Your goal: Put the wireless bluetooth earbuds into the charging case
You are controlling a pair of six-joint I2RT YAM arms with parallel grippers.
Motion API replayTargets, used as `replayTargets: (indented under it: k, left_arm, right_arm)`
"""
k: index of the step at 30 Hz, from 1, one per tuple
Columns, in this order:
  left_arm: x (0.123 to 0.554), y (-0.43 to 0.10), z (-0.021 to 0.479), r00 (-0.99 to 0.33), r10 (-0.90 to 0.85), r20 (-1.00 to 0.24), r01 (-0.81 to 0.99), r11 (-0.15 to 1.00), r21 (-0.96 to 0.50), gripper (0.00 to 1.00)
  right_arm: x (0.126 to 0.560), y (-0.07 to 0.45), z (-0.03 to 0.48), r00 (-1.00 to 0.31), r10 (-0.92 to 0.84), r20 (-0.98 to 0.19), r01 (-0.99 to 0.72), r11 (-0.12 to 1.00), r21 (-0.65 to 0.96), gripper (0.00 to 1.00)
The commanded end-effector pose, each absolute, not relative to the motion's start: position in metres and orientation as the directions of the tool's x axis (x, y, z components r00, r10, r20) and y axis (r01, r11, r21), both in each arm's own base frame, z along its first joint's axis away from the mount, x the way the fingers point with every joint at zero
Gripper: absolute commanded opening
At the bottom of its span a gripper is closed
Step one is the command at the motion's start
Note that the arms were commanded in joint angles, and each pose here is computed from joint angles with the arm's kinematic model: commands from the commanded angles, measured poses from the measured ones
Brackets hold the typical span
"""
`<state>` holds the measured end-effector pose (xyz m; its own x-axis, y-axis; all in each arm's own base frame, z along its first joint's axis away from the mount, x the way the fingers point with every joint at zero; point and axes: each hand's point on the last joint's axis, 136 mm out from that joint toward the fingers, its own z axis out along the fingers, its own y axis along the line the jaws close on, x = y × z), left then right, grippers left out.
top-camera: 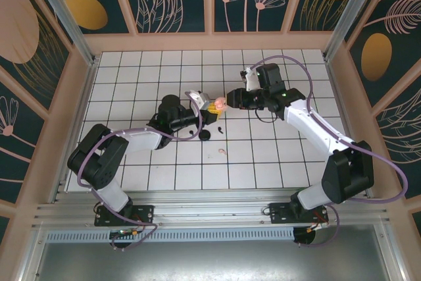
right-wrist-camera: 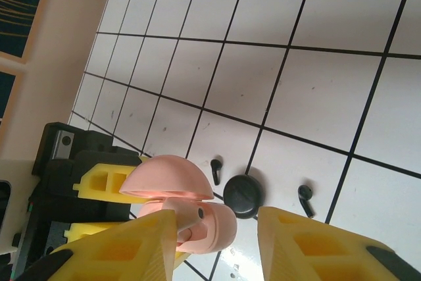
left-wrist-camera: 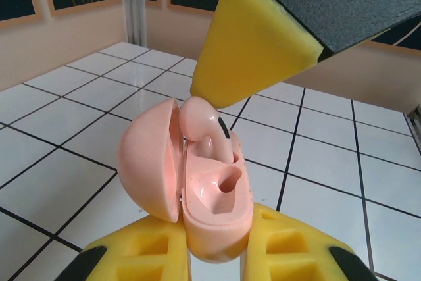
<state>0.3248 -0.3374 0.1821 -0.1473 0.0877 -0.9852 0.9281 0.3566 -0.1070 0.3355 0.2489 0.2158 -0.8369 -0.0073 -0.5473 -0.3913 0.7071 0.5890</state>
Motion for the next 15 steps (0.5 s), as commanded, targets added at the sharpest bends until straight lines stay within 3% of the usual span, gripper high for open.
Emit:
replayTargets:
  k: [1,15]
  left_arm:
    - [0.322,-0.340,0.204,-0.086,0.061,-0.994,0.940,0.335,-0.061,0.13]
    - [0.317,-0.339,0.199,-0.052,0.094,-0.994,0.946,0.325,-0.018,0.13]
  right_arm:
    - [0.331,0.253,0.230,-0.817,-0.025,-0.576,-0.433,0.686,0.585,0.40]
    - [0.332,0.256,0.240,-0.795,-0.101,-0.598,-0.469,0.728,0.500,0.35]
